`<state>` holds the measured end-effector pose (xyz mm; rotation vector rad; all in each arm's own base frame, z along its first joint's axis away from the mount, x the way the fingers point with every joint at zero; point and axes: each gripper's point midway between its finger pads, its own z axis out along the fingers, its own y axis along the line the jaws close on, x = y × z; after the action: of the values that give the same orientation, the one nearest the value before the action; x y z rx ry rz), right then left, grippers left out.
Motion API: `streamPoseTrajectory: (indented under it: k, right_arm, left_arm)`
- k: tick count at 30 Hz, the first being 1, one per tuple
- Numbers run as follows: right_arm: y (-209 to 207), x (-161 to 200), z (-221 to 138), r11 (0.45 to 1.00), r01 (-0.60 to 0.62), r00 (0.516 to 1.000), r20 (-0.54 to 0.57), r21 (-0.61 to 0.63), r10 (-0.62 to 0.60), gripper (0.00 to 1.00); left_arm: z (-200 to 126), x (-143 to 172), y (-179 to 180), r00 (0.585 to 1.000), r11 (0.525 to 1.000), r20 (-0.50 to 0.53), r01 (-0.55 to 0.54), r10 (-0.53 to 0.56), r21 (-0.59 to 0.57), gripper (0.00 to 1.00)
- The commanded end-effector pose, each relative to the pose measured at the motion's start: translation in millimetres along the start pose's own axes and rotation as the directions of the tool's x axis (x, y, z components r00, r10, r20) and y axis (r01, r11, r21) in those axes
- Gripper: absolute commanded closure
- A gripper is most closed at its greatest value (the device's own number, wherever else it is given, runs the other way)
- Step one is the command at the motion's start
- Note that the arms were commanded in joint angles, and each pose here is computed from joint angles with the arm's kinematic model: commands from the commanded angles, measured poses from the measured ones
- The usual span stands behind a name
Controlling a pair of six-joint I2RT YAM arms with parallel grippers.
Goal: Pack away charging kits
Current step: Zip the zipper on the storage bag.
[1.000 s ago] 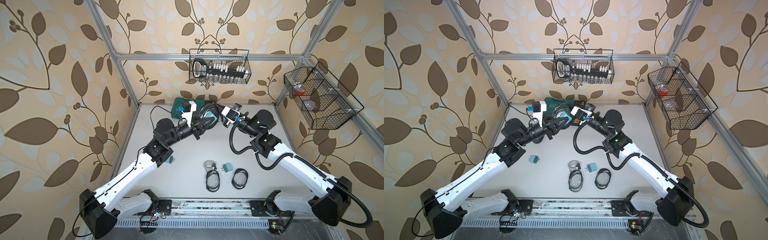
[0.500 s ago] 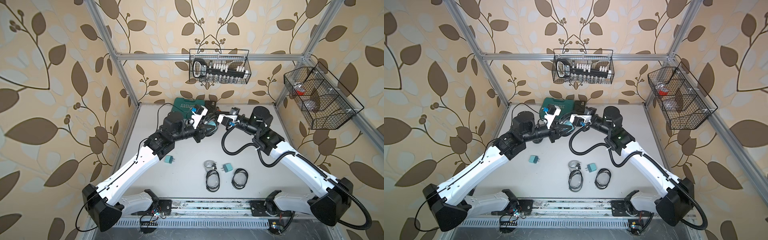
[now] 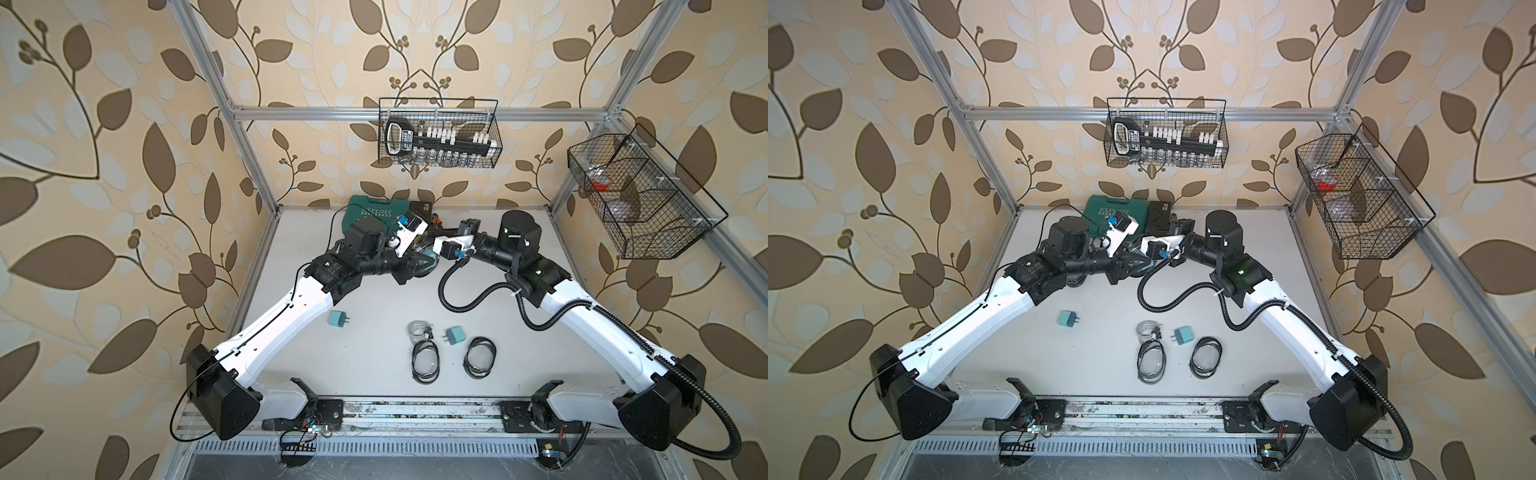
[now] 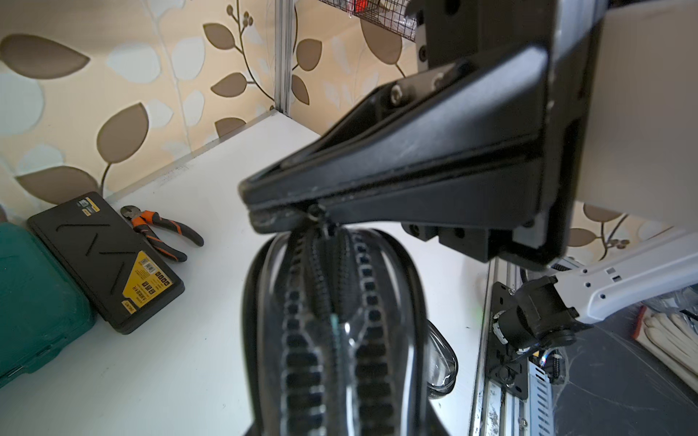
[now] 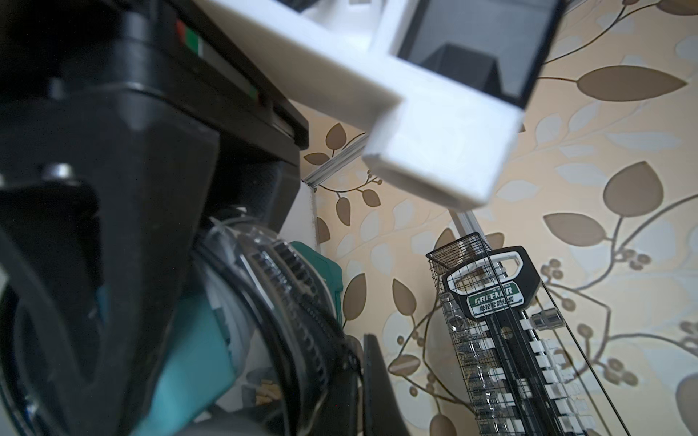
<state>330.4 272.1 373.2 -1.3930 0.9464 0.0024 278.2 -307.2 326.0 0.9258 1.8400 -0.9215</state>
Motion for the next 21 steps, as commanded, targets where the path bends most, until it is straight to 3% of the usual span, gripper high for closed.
streamPoseTrajectory:
  k: [1, 15, 21]
  right_arm:
    - [-24.9, -51.4, -14.5, 0.989, 0.125, 0.977, 0.164, 0.075, -0.136, 1.00]
    - [-9.5, -50.3, -6.3, 0.989, 0.141, 0.969, 0.199, 0.046, -0.147, 1.00]
    - [19.6, -49.8, -14.5, 0.972, 0.237, 0.943, 0.242, -0.006, -0.228, 1.00]
  left_arm:
    - [12.8, 39.5, -10.5, 0.988, 0.996, -0.151, 0.055, -0.044, 0.075, 1.00]
    - [42.4, 57.7, 11.6, 0.968, 0.995, -0.237, 0.094, -0.084, 0.034, 1.00]
    - [48.4, 53.0, 24.3, 0.964, 0.994, -0.243, 0.105, -0.108, -0.026, 1.00]
